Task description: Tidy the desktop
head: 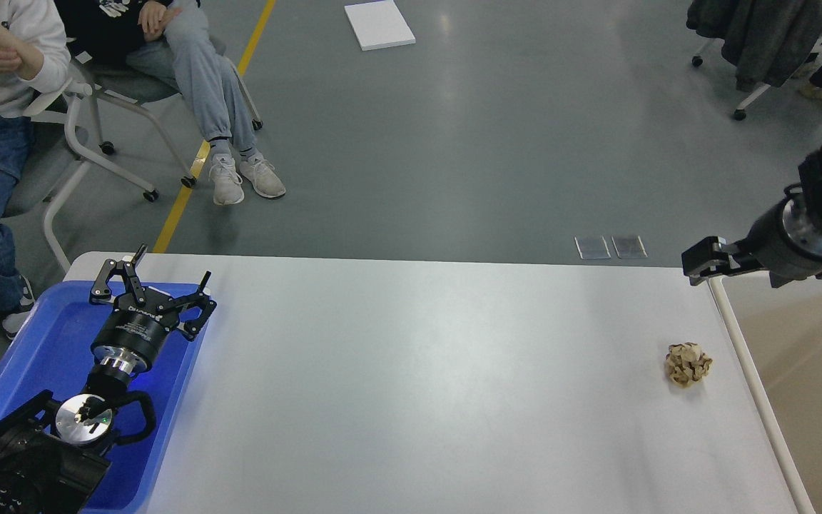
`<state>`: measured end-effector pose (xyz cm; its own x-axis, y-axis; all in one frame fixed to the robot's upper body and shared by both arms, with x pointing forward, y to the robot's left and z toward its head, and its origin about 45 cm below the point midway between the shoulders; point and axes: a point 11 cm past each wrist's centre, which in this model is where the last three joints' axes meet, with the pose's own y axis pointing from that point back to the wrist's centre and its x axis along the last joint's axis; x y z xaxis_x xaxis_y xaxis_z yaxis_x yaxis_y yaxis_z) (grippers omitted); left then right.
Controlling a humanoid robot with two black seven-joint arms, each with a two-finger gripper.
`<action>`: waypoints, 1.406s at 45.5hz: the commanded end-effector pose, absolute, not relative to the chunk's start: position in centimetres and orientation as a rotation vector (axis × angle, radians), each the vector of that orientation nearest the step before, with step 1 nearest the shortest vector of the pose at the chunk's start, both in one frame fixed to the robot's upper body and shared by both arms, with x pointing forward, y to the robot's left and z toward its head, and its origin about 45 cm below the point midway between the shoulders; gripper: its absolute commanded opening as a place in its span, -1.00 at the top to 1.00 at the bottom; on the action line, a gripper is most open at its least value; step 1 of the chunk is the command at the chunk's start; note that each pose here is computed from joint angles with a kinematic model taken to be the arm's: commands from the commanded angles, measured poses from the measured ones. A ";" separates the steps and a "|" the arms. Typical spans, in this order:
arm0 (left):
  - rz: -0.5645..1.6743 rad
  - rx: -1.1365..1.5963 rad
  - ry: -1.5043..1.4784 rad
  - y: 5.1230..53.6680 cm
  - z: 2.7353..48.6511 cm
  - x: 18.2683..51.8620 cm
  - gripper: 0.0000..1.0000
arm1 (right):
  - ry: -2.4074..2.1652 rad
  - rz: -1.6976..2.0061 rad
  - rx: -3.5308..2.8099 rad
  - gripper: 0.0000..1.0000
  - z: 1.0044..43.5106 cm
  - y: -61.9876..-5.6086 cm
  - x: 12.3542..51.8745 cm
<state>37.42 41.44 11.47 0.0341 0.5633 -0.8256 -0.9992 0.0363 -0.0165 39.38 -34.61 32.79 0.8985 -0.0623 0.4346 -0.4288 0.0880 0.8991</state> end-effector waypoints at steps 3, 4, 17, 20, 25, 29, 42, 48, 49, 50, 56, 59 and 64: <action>1.395 -0.751 0.754 41.5 11.5 37.4 -1.00 | -0.238 0.160 1.606 -1.00 36.9 -29.6 37.7; 1.394 -0.751 0.755 41.4 11.5 37.4 -1.00 | -0.227 0.148 1.611 -1.00 36.9 -29.5 37.6; 1.394 -0.751 0.755 41.4 11.5 37.4 -1.00 | -0.167 0.152 1.680 -1.00 38.3 -26.3 36.9; 1.394 -0.751 0.755 41.4 11.5 37.4 -1.00 | -0.186 0.182 1.681 -1.00 39.5 -26.0 37.1; 1.394 -0.751 0.755 41.4 11.5 37.4 -1.00 | -0.221 0.219 1.656 -1.00 41.3 -26.3 37.4; 1.394 -0.751 0.755 41.4 11.5 37.4 -1.00 | -0.241 0.235 1.622 -1.00 42.1 -26.8 37.7; 1.394 -0.751 0.755 41.4 11.5 37.4 -1.00 | -0.244 0.236 1.603 -1.00 42.2 -27.1 37.9; 1.394 -0.751 0.755 41.4 11.5 37.4 -1.00 | -0.221 0.226 1.592 -1.00 41.4 -26.8 37.8; 1.394 -0.751 0.755 41.4 11.5 37.4 -1.00 | -0.218 0.224 1.592 -1.00 41.3 -26.8 37.8; 1.394 -0.751 0.755 41.4 11.5 37.4 -1.00 | -0.214 0.224 1.589 -1.00 41.2 -26.7 37.8; 1.394 -0.751 0.755 41.4 11.5 37.4 -1.00 | -0.206 0.230 1.596 -1.00 41.1 -26.1 38.0; 1.394 -0.751 0.755 41.4 11.5 37.4 -1.00 | -0.204 0.229 1.595 -1.00 41.0 -26.0 38.0; 1.394 -0.751 0.755 41.4 11.5 37.4 -1.00 | -0.205 0.225 1.596 -1.00 41.0 -26.1 37.9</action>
<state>37.42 41.44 11.47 0.0341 0.5633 -0.8255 -0.9992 0.0365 -0.0163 37.93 -26.39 41.15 0.9613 0.0045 0.2754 -0.2750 -0.0373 0.9607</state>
